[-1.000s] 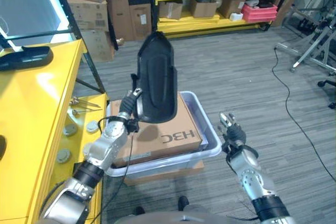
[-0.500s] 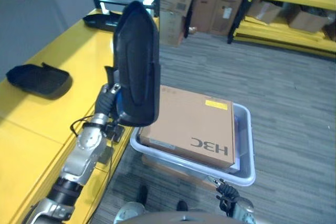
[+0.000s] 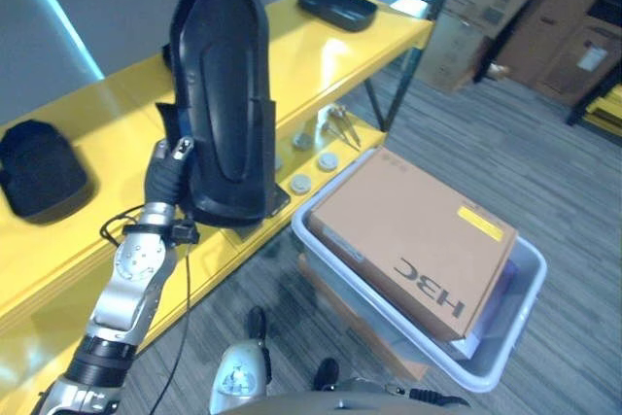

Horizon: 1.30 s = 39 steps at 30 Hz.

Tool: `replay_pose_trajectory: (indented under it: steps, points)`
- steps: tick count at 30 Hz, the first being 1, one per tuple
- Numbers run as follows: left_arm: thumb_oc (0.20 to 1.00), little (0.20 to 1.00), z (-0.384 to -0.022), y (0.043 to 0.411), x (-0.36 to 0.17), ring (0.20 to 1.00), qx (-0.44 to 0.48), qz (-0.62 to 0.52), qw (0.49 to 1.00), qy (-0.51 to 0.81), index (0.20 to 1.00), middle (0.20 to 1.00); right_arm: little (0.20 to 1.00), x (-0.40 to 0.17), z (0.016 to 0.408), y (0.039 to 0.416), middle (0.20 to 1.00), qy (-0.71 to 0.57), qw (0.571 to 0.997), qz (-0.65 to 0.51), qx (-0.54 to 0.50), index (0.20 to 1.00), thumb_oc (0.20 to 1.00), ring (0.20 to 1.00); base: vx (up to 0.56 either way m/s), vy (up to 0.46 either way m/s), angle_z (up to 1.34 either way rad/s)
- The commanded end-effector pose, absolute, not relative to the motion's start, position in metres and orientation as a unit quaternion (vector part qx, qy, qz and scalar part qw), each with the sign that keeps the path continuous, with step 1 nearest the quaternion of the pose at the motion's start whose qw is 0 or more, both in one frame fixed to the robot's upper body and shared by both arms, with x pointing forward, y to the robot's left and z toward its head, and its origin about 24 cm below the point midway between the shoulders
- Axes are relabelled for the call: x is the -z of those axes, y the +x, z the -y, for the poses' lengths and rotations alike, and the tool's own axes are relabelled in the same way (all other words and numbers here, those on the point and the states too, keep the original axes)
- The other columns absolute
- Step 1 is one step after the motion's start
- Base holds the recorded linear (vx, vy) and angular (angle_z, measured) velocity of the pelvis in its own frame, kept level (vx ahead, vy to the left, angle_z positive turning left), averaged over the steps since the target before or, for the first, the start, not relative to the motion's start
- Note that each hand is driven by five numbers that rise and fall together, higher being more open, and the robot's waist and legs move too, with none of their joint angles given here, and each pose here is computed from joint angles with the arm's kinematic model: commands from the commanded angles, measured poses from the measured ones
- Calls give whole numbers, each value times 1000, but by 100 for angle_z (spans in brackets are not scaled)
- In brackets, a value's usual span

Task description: Move parts from the plastic box to the shelf.

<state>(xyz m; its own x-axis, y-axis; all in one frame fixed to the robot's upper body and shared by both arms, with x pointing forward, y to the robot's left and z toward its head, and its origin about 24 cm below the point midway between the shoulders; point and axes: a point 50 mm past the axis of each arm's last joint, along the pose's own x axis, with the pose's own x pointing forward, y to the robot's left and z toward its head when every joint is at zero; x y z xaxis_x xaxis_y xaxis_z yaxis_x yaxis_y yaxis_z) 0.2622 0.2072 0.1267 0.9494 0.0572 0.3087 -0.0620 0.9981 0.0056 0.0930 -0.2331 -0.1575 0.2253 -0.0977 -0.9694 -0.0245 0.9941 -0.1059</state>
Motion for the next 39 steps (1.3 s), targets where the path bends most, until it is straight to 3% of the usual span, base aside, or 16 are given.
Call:
replay_pose_trajectory:
  steps: [1, 10, 13, 18, 26, 39]
  points:
    - [200, 200, -228, 255, -160, 200, -94, 240, 966, 15, 200, 200, 1000, 159, 233, 85, 1000, -64, 773, -631, 7, 1000, 1000, 1000, -13, 166, 138]
    - [200, 200, -248, 245, -144, 200, -110, 196, 974, 35, 200, 200, 1000, 161, 240, 80, 1000, -112, 740, -663, -4, 1000, 1000, 1000, 87, 230, 117]
    - [200, 200, -253, 242, -143, 200, -101, 188, 976, 43, 200, 200, 1000, 161, 232, 90, 1000, -100, 756, -647, -4, 1000, 1000, 1000, 78, 287, 40]
    - [200, 200, -245, 249, -144, 200, -82, 195, 976, 46, 200, 200, 1000, 161, 228, 94, 1000, -78, 767, -637, 13, 1000, 1000, 1000, 18, 185, 7]
    - [200, 200, -203, 269, -142, 200, -32, 192, 981, 26, 200, 200, 1000, 163, 240, 72, 1000, -64, 755, -652, 38, 1000, 1000, 1000, 109, -6, 100]
    - [200, 200, -205, 265, -131, 200, -48, 160, 986, 27, 200, 200, 1000, 161, 250, 65, 1000, -83, 741, -666, 34, 1000, 1000, 1000, 108, -102, 26]
